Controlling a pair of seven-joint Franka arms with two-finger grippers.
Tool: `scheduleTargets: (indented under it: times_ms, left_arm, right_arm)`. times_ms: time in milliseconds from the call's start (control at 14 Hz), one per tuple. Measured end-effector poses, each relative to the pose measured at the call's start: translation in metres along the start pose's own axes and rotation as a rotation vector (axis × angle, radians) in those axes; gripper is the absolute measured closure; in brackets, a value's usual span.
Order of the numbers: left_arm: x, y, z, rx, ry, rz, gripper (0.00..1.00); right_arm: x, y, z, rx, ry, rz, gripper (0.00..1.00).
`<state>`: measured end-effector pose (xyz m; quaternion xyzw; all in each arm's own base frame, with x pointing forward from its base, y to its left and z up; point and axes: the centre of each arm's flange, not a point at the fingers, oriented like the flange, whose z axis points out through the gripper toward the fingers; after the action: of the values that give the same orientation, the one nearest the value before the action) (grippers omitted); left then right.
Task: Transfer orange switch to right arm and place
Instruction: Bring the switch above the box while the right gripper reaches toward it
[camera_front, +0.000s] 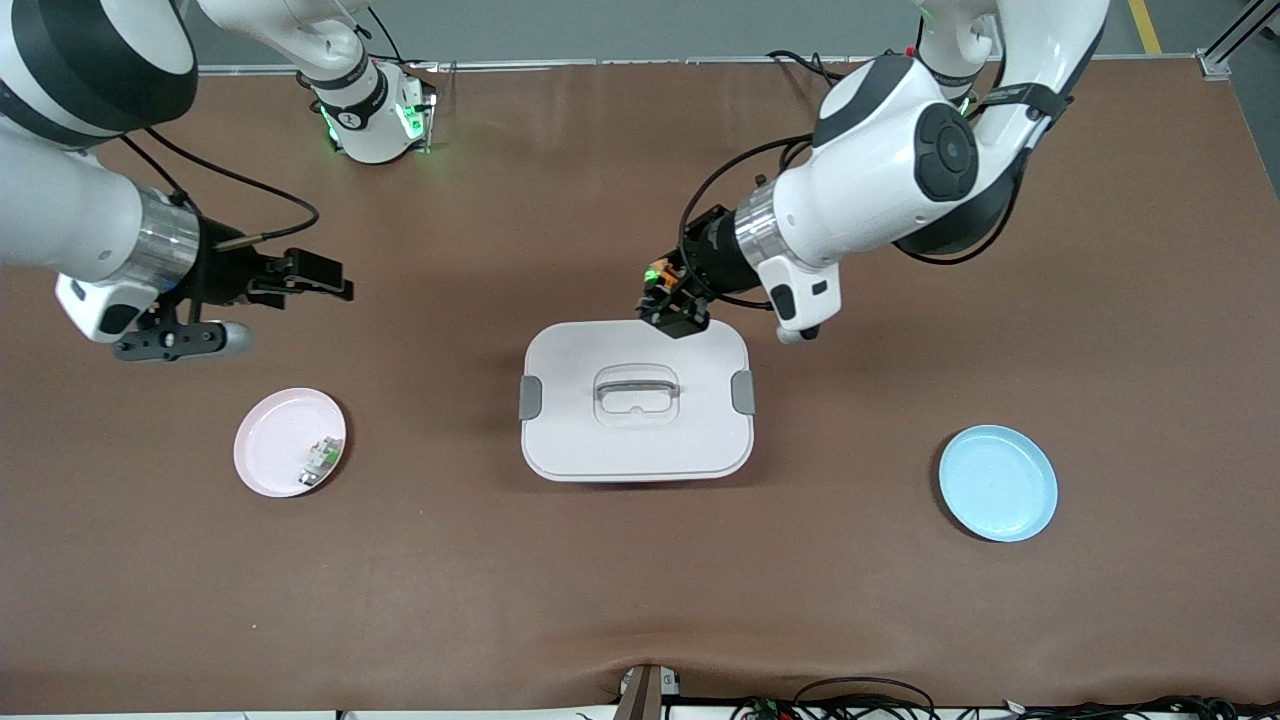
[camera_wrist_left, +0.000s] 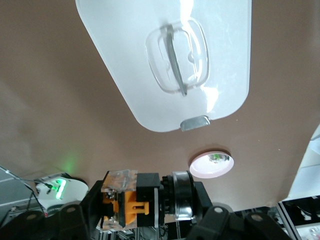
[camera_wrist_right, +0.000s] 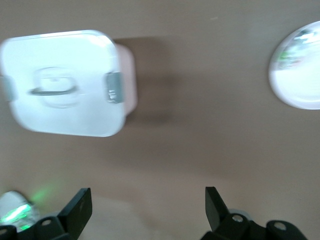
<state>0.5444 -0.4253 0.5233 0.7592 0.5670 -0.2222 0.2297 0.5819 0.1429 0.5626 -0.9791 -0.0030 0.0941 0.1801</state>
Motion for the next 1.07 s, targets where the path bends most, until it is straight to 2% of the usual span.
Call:
scheduleTargets:
  times_ms: [143, 214, 500, 643, 857, 1071]
  left_arm:
    - [-0.012, -0.003, 0.01, -0.007, -0.015, -0.012, 0.26]
    - [-0.016, -0.004, 0.014, -0.004, -0.018, -0.015, 0.26]
    - [-0.023, -0.006, 0.017, 0.004, -0.04, -0.028, 0.26]
    - [-0.028, -0.008, 0.018, 0.009, -0.051, -0.029, 0.26]
    - [-0.036, -0.012, 0.021, 0.022, -0.081, -0.038, 0.26]
    - [-0.042, -0.013, 0.023, 0.025, -0.103, -0.047, 0.26]
  right_arm:
    - [0.003, -0.009, 0.01, 0.129, 0.018, 0.03, 0.0]
    - [0.002, -0.011, 0.016, 0.172, 0.022, 0.049, 0.0]
    - [-0.007, -0.051, 0.037, 0.252, 0.029, 0.19, 0.0]
    - [-0.015, -0.085, 0.045, 0.281, 0.045, 0.207, 0.0]
    - [-0.024, -0.121, 0.057, 0.36, 0.055, 0.217, 0.0]
    - [-0.029, -0.139, 0.072, 0.383, 0.07, 0.231, 0.0]
